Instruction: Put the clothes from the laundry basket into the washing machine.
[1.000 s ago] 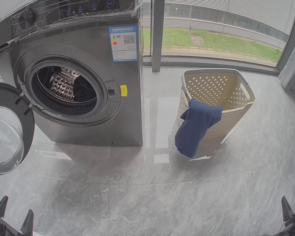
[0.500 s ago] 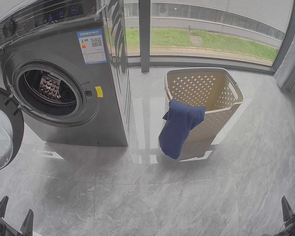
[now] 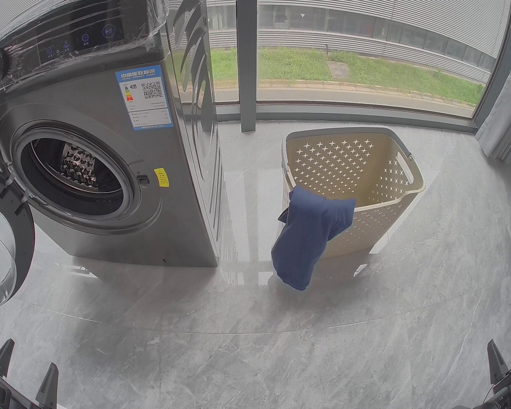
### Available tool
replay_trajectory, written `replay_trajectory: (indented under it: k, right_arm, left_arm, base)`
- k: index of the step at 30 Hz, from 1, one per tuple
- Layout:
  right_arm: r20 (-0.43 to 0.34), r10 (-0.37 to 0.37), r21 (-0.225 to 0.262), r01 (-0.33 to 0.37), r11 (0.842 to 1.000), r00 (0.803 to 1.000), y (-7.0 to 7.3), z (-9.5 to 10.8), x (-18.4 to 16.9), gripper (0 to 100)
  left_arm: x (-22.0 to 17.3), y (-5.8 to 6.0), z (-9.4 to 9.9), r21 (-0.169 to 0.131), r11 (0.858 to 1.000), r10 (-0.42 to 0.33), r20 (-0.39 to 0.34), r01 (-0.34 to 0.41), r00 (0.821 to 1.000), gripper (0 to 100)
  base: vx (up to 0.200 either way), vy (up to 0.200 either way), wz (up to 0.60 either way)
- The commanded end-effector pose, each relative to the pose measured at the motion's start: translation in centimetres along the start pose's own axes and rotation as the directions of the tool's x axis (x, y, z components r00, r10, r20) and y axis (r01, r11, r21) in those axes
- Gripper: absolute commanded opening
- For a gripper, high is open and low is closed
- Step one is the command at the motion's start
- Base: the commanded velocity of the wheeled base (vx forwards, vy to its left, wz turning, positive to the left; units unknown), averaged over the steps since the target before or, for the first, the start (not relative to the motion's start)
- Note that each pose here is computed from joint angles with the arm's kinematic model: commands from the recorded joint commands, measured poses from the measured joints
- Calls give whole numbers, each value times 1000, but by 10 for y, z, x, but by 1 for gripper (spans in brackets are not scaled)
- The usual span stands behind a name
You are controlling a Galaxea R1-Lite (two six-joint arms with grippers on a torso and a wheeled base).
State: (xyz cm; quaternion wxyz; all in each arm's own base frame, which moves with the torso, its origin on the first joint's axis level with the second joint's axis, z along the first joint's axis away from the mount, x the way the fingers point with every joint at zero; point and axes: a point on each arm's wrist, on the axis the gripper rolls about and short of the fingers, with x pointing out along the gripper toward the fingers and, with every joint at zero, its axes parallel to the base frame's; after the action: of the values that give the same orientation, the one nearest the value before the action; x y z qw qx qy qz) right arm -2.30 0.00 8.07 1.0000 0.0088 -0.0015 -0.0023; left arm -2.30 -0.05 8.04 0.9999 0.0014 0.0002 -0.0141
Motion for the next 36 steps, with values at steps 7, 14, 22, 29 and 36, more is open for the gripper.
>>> replay_trajectory:
  k: [7, 14, 22, 29, 36]
  right_arm:
    - [-3, -2, -1, 2, 1000, 1000, 0, -5, 0, 100]
    - [-3, 0, -2, 0, 1000, 1000, 0, -5, 0, 100]
    - [-3, 0, -4, 0, 1000, 1000, 0, -5, 0, 100]
    - [-6, -8, 10, 8, 1000, 1000, 0, -6, 0, 100]
    - [-2, -28, 19, 28, 999, 1000, -1, -5, 0, 100]
  left_arm:
    - [0, 0, -5, -4, 1000, 2, -4, -2, 1000, 100]
    - [0, 0, -5, -3, 1000, 2, -4, -2, 1000, 100]
    - [0, 0, -5, -4, 1000, 2, -4, -2, 1000, 100]
    - [0, 0, -5, -4, 1000, 1, -4, -1, 1000, 100]
    - [0, 0, -5, -3, 1000, 1, -3, -1, 1000, 100]
  base:
    - [0, -143, 0]
    - [0, -200, 0]
    - [0, -75, 0]
    - [171, 0, 0]
    - [171, 0, 0]
